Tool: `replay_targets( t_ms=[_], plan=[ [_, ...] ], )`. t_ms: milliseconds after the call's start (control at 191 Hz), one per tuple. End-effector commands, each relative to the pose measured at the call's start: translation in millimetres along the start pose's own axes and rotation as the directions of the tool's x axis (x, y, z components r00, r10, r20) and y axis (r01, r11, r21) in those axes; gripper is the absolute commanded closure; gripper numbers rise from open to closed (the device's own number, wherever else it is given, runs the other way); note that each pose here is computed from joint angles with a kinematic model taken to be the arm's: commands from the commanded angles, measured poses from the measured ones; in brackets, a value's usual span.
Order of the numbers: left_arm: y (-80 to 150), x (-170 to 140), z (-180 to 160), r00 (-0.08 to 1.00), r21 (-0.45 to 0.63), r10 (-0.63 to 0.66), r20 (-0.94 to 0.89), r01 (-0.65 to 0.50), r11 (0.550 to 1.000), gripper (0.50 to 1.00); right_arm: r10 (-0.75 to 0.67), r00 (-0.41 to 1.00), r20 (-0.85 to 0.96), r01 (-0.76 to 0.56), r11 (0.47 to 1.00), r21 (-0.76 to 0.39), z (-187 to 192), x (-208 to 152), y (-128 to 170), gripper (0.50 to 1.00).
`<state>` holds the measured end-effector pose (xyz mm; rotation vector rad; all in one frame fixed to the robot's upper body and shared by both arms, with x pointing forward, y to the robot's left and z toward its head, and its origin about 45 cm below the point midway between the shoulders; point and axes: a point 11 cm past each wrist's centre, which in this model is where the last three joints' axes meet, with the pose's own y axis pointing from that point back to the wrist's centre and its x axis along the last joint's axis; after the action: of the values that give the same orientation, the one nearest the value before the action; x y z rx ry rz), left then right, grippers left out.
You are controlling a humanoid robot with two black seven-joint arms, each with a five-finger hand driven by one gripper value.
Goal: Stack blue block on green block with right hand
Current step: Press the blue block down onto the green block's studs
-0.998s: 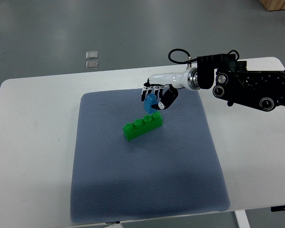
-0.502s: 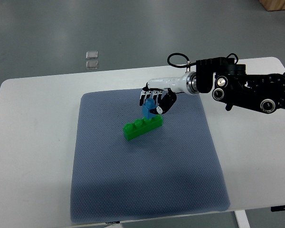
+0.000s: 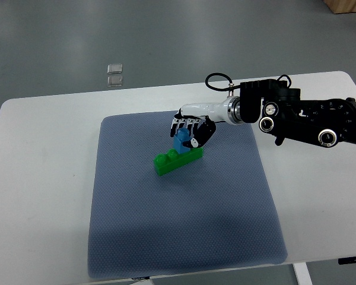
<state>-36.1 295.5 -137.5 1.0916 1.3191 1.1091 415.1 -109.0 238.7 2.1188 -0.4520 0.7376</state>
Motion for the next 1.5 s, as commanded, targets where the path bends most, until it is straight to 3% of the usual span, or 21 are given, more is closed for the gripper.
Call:
replay_targets(
  t_ms=[0,1494],
  plan=[
    [0,0,0,1.000,0.000,0.000,0.000,0.000,1.000,0.500,0.000,1.000,-0.001,0.000,1.000,-0.005,1,-2,-2,0.899],
    [0,-1,-1,1.000,0.002,-0.002,0.001,0.002,1.000,0.500,0.021,1.000,-0.018,-0.022,0.999,-0.042,19,-17,-10,0.914]
  ],
)
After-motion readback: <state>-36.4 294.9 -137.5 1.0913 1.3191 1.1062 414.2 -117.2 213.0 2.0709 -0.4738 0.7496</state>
